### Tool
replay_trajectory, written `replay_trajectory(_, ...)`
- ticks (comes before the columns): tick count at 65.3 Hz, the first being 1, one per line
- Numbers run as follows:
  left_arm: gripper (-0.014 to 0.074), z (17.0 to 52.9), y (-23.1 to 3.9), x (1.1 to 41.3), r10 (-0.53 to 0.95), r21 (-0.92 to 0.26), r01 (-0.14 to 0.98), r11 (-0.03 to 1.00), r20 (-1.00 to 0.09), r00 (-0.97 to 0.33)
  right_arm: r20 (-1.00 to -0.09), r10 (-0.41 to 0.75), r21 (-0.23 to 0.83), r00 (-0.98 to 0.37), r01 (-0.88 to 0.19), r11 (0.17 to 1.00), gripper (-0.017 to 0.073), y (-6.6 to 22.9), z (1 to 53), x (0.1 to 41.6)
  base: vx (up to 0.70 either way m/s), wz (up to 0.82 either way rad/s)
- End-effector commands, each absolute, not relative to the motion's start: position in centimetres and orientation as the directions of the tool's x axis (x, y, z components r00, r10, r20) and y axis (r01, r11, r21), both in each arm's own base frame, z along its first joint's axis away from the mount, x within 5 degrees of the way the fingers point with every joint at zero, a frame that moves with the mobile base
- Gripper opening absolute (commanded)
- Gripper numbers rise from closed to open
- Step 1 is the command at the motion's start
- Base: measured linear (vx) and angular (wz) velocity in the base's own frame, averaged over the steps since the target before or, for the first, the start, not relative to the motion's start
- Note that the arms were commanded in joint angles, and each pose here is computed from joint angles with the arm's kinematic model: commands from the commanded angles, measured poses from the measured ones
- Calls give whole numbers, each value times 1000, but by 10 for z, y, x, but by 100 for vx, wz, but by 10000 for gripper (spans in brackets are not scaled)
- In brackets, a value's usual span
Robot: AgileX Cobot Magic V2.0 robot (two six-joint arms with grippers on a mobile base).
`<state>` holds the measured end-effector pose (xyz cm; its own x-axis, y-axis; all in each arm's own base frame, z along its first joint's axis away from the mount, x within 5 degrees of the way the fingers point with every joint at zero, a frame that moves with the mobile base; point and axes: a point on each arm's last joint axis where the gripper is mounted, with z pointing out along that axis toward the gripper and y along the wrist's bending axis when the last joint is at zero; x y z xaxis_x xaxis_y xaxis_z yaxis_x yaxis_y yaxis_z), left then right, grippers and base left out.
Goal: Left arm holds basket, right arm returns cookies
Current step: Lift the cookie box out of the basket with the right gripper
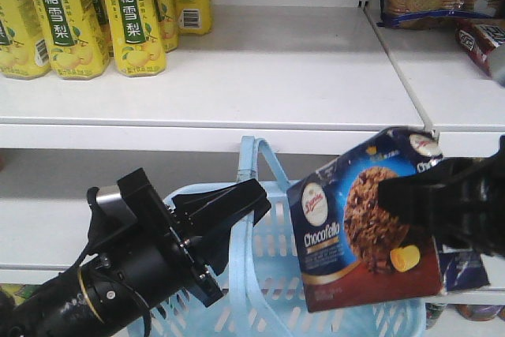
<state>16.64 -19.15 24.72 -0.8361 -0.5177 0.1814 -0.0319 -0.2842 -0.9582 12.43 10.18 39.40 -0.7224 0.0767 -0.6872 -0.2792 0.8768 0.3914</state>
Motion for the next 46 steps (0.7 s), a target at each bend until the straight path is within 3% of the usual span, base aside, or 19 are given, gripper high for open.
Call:
replay_trajectory(1,0,284,-181,166,-507,-837,134,-530,186,-841,-812,137,393,-567,-358,847,-6,97,432,125,0,0)
replay_trajectory(28,0,284,-181,166,-507,-837,134,-530,186,-841,-976,159,210,-146,-474,855,-6,95,485,136,0,0)
replay_trajectory(46,0,284,-181,166,-507,-837,134,-530,186,-841,-997,71,77,-29,-494,866,-6,113,483,157,0,0)
